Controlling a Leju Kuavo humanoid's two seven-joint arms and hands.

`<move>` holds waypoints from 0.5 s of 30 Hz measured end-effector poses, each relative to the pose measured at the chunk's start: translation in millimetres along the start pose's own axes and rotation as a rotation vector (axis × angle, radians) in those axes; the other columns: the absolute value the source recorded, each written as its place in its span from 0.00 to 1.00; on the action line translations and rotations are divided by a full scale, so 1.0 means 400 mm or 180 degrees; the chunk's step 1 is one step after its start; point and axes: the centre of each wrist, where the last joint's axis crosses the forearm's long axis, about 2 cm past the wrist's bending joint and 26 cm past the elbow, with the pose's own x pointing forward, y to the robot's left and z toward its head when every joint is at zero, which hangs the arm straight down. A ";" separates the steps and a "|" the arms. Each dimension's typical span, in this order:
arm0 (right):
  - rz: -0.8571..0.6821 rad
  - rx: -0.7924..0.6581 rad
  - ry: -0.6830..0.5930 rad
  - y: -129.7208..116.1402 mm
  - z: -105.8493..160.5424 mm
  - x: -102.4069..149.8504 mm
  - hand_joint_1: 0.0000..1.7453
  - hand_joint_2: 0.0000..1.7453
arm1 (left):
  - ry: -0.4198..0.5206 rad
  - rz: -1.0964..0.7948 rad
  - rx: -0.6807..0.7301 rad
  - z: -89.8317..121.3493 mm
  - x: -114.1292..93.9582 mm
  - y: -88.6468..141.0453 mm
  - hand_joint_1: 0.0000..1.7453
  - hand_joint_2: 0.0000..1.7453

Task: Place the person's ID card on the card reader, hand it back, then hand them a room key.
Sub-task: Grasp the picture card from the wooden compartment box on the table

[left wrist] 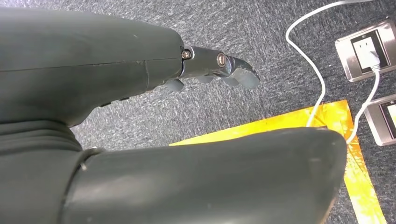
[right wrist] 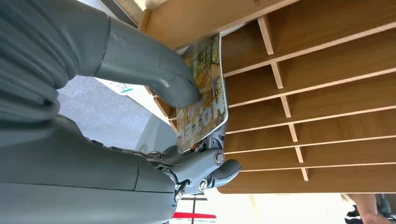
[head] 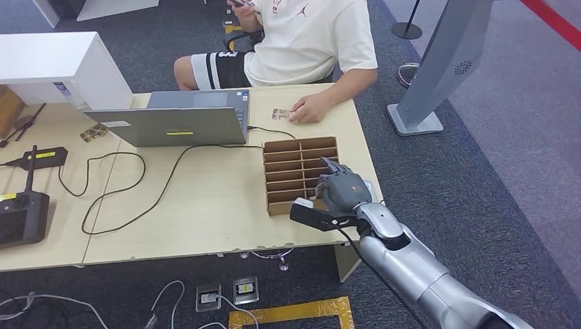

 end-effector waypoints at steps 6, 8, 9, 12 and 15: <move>-0.0053 -0.0349 -0.0042 -0.058 -0.019 -0.010 1.00 1.00 | -0.0050 -0.0011 0.0006 0.003 -0.002 0.005 0.00 0.00; -0.0065 -0.0526 -0.0049 -0.107 -0.033 -0.020 1.00 1.00 | -0.0067 -0.0010 0.0005 0.003 -0.003 0.004 0.00 0.00; -0.0071 -0.0611 -0.0052 -0.132 -0.039 -0.025 1.00 1.00 | -0.0075 -0.0009 0.0005 0.003 -0.003 0.004 0.00 0.00; -0.0086 -0.0844 -0.0061 -0.195 -0.051 -0.038 1.00 1.00 | -0.0091 -0.0007 0.0004 0.003 -0.005 0.004 0.00 0.00; -0.0085 -0.1138 -0.0101 -0.260 -0.057 -0.054 1.00 1.00 | -0.0113 -0.0007 0.0005 0.004 -0.006 0.005 0.00 0.00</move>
